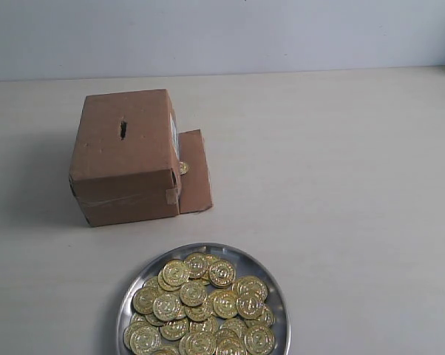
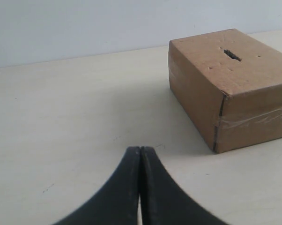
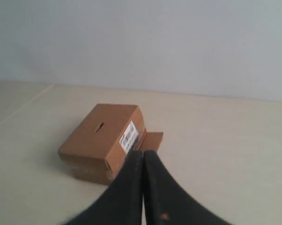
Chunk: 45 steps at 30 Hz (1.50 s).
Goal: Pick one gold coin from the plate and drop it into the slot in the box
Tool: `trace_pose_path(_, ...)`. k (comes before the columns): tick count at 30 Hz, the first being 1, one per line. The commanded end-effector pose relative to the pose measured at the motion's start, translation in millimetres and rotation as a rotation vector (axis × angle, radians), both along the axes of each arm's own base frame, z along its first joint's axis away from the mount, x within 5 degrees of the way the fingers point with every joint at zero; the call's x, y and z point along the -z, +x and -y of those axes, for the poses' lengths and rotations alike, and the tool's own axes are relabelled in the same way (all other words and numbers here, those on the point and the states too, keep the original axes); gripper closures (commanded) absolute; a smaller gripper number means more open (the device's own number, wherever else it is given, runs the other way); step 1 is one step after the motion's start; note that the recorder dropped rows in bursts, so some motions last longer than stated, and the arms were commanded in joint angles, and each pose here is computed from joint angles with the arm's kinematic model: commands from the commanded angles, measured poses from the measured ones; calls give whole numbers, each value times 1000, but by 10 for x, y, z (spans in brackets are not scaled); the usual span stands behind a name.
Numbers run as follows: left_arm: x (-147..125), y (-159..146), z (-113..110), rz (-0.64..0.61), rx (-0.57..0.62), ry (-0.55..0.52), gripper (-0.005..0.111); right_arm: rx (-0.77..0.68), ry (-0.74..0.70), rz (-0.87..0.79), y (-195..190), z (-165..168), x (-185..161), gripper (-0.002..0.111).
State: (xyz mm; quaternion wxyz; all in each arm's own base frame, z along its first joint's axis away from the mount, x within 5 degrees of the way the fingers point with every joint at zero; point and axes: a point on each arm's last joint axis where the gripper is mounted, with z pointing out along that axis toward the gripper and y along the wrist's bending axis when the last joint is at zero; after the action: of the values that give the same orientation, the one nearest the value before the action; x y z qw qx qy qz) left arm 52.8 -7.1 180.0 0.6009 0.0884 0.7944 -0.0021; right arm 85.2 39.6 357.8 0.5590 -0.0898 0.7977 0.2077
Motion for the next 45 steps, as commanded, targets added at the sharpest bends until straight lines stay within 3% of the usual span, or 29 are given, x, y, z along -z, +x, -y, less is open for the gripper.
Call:
trace_pose_path(1,-12,-1,4,14,7,-2,107,-117,-50,-231,364,-85,-14,108)
trace_pose_path(8,-12,-1,4,14,7,-2,107,-295,-102,-596,944,-188,287,108)
trace_pose_path(12,-12,-1,4,14,7,-2,107,-331,24,-660,1220,-294,453,108)
trace_pose_path(17,-12,-1,4,14,7,-2,107,-287,225,-680,1481,-376,542,108)
trace_pose_path(25,-12,-1,4,14,7,-2,107,-177,235,-649,1668,-329,648,108)
trace_pose_path(29,-12,-1,4,14,7,-2,107,-202,235,-666,1645,-343,649,108)
trace_pose_path(34,-12,-1,4,14,7,-2,107,-386,106,-617,1587,-391,686,108)
trace_pose_path(38,-12,-1,4,14,7,-2,107,-589,9,-584,1518,-637,759,108)
trace_pose_path(41,-12,-1,4,14,7,-2,107,-701,-121,-588,1445,-864,881,108)
trace_pose_path(45,-12,-1,4,14,7,-2,107,-746,-356,-578,1381,-1092,1070,108)
